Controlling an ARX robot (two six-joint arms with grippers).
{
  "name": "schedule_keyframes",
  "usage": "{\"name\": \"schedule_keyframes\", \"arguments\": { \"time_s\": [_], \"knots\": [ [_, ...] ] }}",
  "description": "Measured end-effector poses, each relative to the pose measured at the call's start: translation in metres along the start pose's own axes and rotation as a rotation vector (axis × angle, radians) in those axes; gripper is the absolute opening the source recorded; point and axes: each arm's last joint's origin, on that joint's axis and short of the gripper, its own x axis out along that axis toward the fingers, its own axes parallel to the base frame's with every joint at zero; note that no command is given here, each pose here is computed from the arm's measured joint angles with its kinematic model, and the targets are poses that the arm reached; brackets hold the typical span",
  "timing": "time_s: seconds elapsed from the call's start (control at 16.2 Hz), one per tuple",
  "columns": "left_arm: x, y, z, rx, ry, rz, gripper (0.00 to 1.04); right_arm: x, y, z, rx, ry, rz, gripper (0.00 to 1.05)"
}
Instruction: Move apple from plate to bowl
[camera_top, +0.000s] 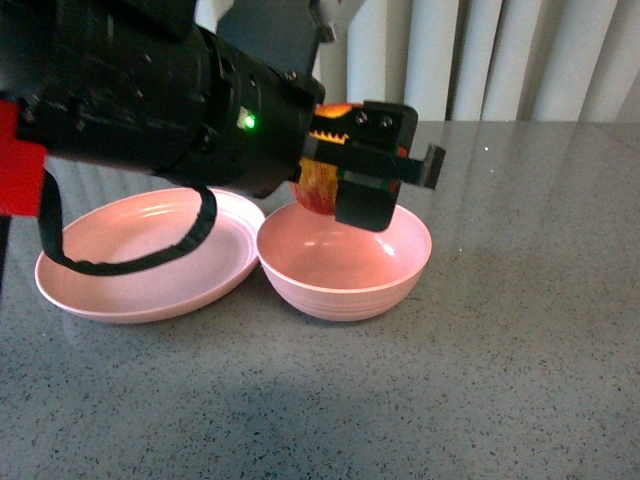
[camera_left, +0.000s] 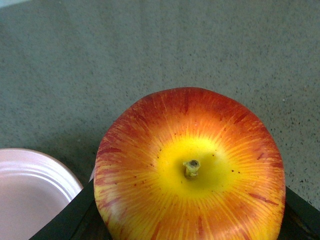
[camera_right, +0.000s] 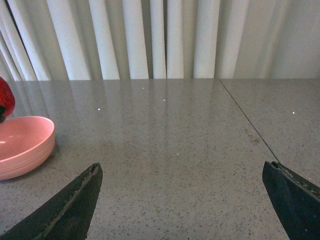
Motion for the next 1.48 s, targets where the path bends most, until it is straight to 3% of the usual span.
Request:
{"name": "schedule_keyframes", "arguments": {
  "time_s": [0.68, 1.05, 1.11, 1.3, 1.48],
  "knots": [
    [0.04, -0.004, -0.028, -0.05, 0.147, -0.025, 0.68, 0.0, 0.0, 0.0, 0.0, 0.0, 0.0, 0.98],
    [0.045, 0.002, -0.027, -0.079, 0.154, -0.015, 0.68, 0.0, 0.0, 0.0, 0.0, 0.0, 0.0, 0.98],
    [0.045, 0.002, -0.027, -0.084, 0.155, -0.017, 0.73, 0.0, 0.0, 0.0, 0.0, 0.0, 0.0, 0.98],
    [0.045, 0.002, -0.024, -0.084, 0.142, -0.028, 1.0, 0.0, 0.0, 0.0, 0.0, 0.0, 0.0, 0.98],
    [0.04, 0.001, -0.019, -0.085, 0.122, -0.036, 0.98, 0.0, 0.0, 0.0, 0.0, 0.0, 0.0, 0.98]
  ]
}}
